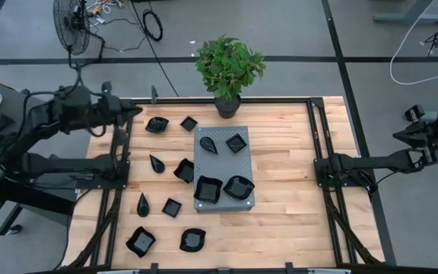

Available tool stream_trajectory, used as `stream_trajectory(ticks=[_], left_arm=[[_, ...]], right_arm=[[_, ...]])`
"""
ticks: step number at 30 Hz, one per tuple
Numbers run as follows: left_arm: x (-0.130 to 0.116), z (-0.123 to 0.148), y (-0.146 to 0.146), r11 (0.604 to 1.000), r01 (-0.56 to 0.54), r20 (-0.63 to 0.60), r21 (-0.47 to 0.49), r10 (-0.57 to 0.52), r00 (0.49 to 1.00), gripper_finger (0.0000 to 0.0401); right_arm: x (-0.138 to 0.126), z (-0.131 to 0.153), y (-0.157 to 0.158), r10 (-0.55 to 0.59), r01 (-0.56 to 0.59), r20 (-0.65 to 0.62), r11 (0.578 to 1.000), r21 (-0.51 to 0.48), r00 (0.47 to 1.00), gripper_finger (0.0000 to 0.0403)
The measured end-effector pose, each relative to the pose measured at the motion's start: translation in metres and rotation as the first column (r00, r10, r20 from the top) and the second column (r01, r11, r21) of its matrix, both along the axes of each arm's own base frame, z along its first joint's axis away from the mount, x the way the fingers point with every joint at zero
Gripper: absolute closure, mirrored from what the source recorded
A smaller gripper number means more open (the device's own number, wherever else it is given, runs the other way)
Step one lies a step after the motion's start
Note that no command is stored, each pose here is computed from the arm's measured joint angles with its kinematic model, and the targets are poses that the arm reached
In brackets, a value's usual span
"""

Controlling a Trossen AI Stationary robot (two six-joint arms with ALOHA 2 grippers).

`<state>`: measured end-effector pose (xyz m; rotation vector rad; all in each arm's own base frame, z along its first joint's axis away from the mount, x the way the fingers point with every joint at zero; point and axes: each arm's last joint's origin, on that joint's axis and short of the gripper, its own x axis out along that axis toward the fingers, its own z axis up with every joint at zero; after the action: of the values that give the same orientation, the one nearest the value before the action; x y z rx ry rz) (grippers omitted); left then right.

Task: Pick & Place Mini shaped plates
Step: Stack the black bowl on top of the black bowl on the shelf

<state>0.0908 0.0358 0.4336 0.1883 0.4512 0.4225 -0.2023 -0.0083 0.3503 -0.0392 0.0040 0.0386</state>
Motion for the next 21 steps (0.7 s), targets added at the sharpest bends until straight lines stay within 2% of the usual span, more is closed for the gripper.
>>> stream_trajectory(ticks=[16,21], left_arm=[[0.038,-0.029,0.041,0.976,-0.143,-0.256,-0.162,0.099,0.962,0.0377],[0.050,-0.036,0.049,0.964,-0.200,-0.298,-0.175,0.141,0.944,0.0360]], right_arm=[[0.000,0.000,0.000,0.000,0.000,0.000,1.000,0.000,1.000,0.0387],[0.000,0.000,0.000,0.000,0.000,0.000,1.000,0.000,1.000,0.0387]])
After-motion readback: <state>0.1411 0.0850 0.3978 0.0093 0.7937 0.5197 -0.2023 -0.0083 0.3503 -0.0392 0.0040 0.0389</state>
